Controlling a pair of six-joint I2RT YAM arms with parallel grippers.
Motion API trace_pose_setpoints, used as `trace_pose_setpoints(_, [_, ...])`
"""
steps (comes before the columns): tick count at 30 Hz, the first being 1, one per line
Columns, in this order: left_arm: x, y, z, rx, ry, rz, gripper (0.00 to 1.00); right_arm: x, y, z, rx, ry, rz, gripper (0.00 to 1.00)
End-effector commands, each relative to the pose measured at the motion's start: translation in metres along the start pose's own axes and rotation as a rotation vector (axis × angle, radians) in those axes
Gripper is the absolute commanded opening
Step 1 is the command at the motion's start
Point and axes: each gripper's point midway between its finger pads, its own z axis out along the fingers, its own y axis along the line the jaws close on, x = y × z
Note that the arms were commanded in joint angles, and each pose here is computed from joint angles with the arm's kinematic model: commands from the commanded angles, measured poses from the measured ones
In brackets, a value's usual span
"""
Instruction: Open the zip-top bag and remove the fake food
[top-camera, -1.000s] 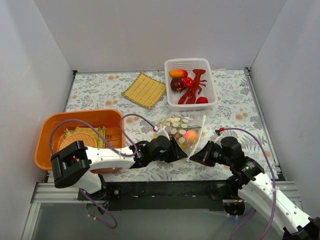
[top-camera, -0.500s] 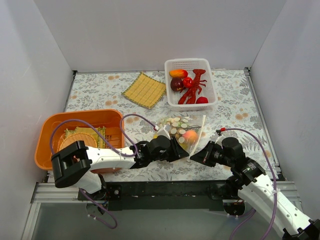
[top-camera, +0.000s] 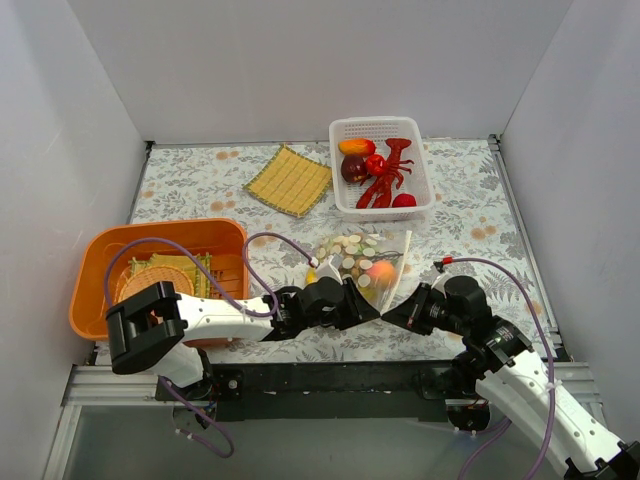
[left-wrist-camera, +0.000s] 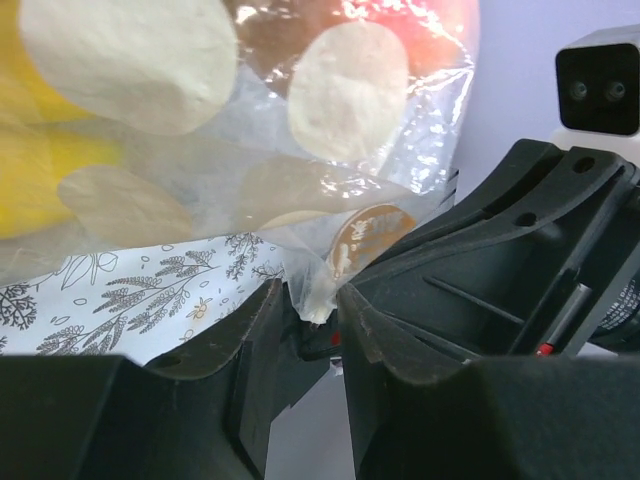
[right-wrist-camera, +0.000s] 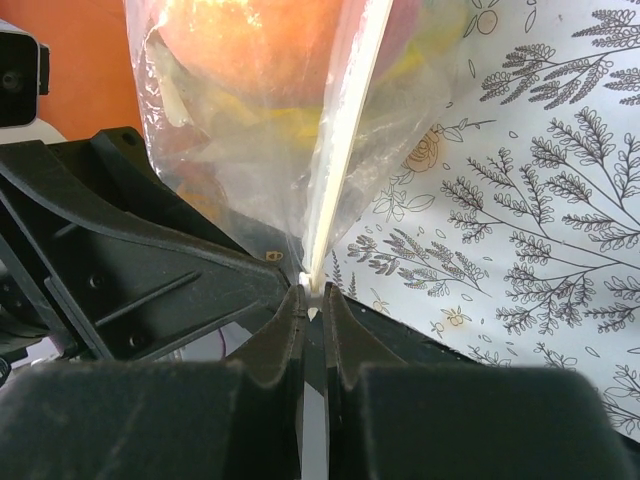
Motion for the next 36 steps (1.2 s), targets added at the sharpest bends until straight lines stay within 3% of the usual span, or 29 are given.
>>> trace_pose_setpoints(1, [0.000,0.014,-0.001,-0.043,-0.028,-0.014,0.29,-0.004,0.008,-0.004,-0.019,-0.022,0.002,0.05])
trace_pose_setpoints(11, [-0.012,0.002,0.002,-0.018,-0.082,-0.011,0.27,-0.003,0.010,-0.006,-0.026,-0.017,0.008,0.06])
trace_pose_setpoints(23, [-0.015,-0.011,0.008,0.011,-0.095,-0.006,0.06,-0.002,0.008,-0.008,-0.026,-0.024,0.015,0.08])
trace_pose_setpoints(25, [-0.014,-0.013,0.010,0.018,-0.087,0.000,0.00,-0.001,0.006,-0.007,-0.023,-0.024,0.019,0.12])
trace_pose_setpoints(30, [-0.010,-0.011,0.009,0.027,-0.073,-0.002,0.00,-0.001,0.003,-0.005,-0.017,-0.017,0.018,0.30])
trace_pose_setpoints(36, [-0.008,-0.013,0.008,0.047,-0.062,-0.002,0.00,-0.001,-0.003,-0.003,-0.009,-0.037,0.037,0.31])
